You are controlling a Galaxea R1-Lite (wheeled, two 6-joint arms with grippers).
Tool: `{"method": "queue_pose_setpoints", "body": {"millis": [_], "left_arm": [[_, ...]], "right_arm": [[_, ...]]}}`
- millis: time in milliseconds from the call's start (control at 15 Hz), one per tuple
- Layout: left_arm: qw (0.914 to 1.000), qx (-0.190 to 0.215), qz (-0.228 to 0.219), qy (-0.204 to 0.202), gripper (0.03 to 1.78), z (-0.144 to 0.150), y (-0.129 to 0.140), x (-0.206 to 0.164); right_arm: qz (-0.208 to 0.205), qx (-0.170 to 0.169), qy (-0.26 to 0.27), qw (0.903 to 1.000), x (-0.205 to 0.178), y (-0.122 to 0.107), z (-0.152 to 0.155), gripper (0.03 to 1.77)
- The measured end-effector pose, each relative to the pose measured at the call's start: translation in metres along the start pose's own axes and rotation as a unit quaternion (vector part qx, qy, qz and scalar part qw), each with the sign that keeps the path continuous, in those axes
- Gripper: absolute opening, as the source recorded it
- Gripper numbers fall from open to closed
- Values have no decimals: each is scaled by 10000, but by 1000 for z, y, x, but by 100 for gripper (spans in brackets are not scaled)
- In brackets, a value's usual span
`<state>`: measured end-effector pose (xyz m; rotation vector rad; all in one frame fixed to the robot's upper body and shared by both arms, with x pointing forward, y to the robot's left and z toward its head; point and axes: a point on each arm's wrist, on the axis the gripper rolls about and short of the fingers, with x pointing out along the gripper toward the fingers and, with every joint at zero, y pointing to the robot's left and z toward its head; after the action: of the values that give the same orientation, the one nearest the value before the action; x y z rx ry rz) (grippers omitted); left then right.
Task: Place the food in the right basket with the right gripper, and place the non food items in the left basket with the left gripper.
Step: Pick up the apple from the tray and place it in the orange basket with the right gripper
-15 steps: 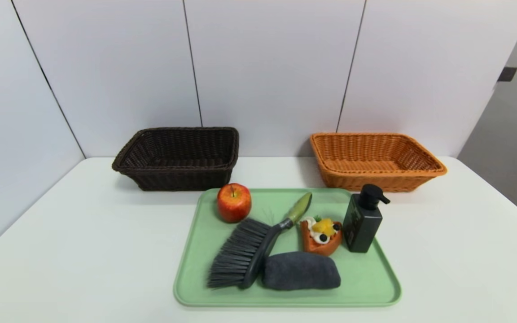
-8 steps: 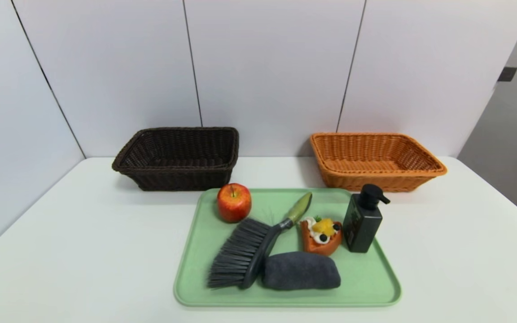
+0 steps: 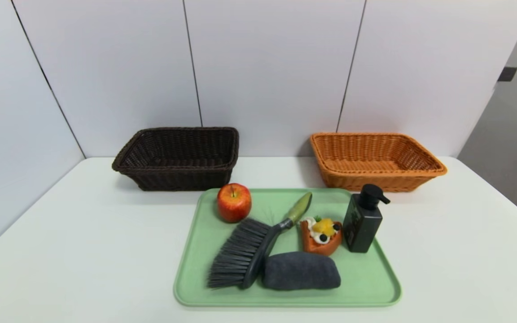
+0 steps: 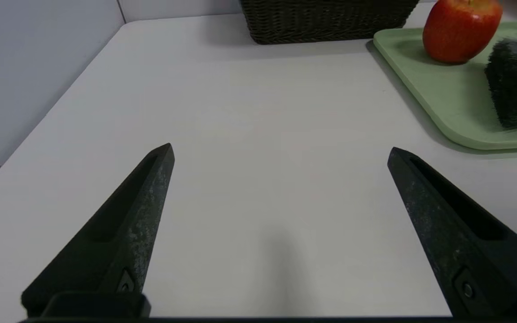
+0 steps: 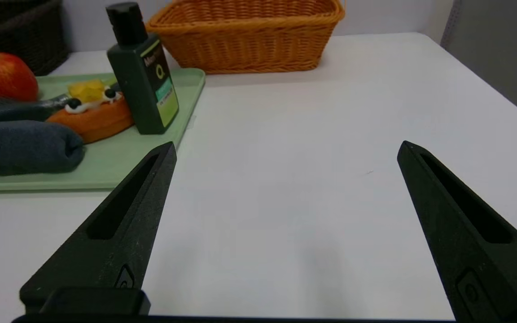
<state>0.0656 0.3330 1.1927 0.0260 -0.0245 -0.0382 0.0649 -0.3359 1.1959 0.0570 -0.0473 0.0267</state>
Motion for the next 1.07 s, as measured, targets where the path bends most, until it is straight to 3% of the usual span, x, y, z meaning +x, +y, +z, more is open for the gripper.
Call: {"method": "queue_pose_setpoints", "body": {"millis": [200, 467, 733, 1067], "left_arm": [[9996, -31, -258, 59, 169, 29, -1, -13], [9973, -182, -326, 629, 169, 70, 0, -15], [9912, -245, -326, 1258, 169, 114, 2, 9], [9780, -291, -346, 2035, 169, 153, 4, 50]], "right_arm": [[188, 6, -78, 9998, -10, 3, 32, 170], [236, 31, 246, 9994, -2, 5, 79, 170], [230, 230, 719, 9969, 29, 7, 119, 170], [79, 296, 1374, 9900, 70, 7, 142, 170]]}}
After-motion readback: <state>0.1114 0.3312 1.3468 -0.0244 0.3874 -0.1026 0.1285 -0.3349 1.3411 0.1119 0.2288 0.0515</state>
